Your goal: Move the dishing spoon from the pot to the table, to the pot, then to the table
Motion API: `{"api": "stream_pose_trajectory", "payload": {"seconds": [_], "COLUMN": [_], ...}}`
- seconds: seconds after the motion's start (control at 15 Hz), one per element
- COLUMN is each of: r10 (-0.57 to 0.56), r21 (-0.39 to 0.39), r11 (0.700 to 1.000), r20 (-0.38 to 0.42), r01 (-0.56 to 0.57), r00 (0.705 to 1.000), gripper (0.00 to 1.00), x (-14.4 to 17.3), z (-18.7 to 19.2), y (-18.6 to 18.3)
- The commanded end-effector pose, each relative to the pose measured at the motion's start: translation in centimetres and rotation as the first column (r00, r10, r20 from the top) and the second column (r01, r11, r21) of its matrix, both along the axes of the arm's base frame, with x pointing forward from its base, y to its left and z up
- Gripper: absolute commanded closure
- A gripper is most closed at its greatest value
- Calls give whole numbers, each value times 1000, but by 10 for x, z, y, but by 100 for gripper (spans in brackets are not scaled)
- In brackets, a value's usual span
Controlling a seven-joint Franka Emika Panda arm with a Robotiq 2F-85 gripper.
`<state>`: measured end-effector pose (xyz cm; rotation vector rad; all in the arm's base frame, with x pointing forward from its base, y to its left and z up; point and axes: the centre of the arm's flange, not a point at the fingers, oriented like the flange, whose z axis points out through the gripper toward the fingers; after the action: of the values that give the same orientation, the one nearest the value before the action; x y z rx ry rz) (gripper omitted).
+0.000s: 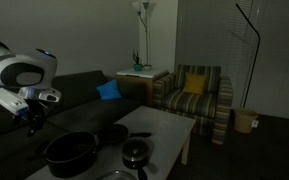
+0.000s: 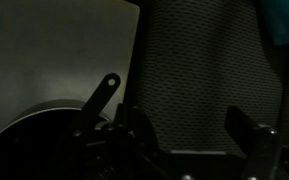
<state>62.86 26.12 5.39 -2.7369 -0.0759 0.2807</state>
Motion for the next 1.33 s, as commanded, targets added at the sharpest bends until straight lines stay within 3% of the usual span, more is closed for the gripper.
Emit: {"api": "stream_pose_trajectory", "payload": {"seconds": [0.0,0.27,0.6,1.0,1.13,1.27], "r10": [0,-55,-188,-347,-398,-419], "r21": [1,-29,-89,-81,-107,-152], "r11": [1000,998,980,936,913,900], "r20": [-2,-48,-128,-68,-32,-48], "r01": [0,54,177,342,393,408], "r00": [1000,997,974,935,917,907], "gripper": [0,0,0,0,0,0], "x": [1,5,-10,-7,0,4], "z": [-1,-24,-82,-120,-124,-124], "y": [0,1,-12,-19,-21,-25]}}
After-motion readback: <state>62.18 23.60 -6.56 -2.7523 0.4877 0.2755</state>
